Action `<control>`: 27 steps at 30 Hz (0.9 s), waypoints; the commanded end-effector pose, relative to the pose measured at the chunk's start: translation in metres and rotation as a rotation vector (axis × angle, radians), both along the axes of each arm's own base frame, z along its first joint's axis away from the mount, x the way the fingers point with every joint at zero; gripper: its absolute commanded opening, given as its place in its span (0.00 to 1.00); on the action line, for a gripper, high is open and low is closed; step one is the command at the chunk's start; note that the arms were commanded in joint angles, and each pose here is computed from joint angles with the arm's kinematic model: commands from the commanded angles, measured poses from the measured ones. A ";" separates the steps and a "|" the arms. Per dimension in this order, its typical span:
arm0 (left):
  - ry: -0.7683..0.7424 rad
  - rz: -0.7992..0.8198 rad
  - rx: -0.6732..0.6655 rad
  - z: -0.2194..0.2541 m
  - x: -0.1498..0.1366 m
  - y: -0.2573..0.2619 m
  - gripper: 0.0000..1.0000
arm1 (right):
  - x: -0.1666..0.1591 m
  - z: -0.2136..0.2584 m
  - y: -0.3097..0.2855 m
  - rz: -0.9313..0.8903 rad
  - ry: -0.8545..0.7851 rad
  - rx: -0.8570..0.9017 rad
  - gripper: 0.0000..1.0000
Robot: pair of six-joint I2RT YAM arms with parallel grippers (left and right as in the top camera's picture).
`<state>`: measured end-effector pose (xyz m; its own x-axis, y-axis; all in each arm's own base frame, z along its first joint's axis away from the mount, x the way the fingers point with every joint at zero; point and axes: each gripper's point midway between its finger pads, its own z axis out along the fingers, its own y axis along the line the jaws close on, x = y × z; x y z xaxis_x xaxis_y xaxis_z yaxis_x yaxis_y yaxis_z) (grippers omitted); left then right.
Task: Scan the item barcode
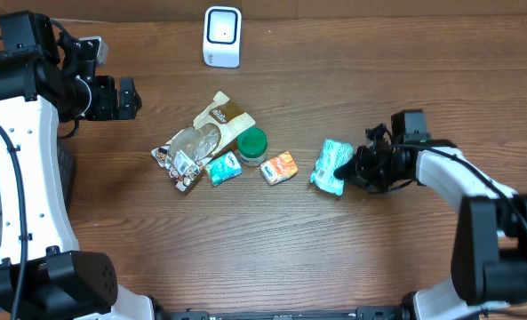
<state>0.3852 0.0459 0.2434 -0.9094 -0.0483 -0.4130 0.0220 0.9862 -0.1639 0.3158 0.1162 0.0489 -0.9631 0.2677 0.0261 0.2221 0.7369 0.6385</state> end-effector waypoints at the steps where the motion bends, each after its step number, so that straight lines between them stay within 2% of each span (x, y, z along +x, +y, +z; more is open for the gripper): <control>1: -0.037 -0.030 0.010 0.011 0.002 -0.004 1.00 | 0.017 0.095 0.023 0.134 -0.277 0.037 0.04; 8: -0.037 -0.029 0.010 0.011 0.002 -0.004 1.00 | -0.007 0.167 0.066 0.348 -0.428 -0.063 0.04; 18: -0.037 -0.030 0.010 0.011 0.002 -0.004 1.00 | -0.035 0.264 0.086 0.399 -0.488 -0.037 0.04; 22: -0.037 -0.030 0.010 0.011 0.002 -0.004 1.00 | -0.035 0.271 0.083 0.384 -0.494 -0.055 0.04; 27: -0.037 -0.030 0.010 0.011 0.002 -0.004 1.00 | 0.000 0.246 0.063 0.215 -0.417 -0.217 0.04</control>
<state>0.3852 0.0459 0.2434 -0.9094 -0.0483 -0.4130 0.0220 0.9862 -0.1639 0.2923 0.1882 0.3004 -0.9107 -0.0644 -0.4080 -0.2884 0.8064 0.5164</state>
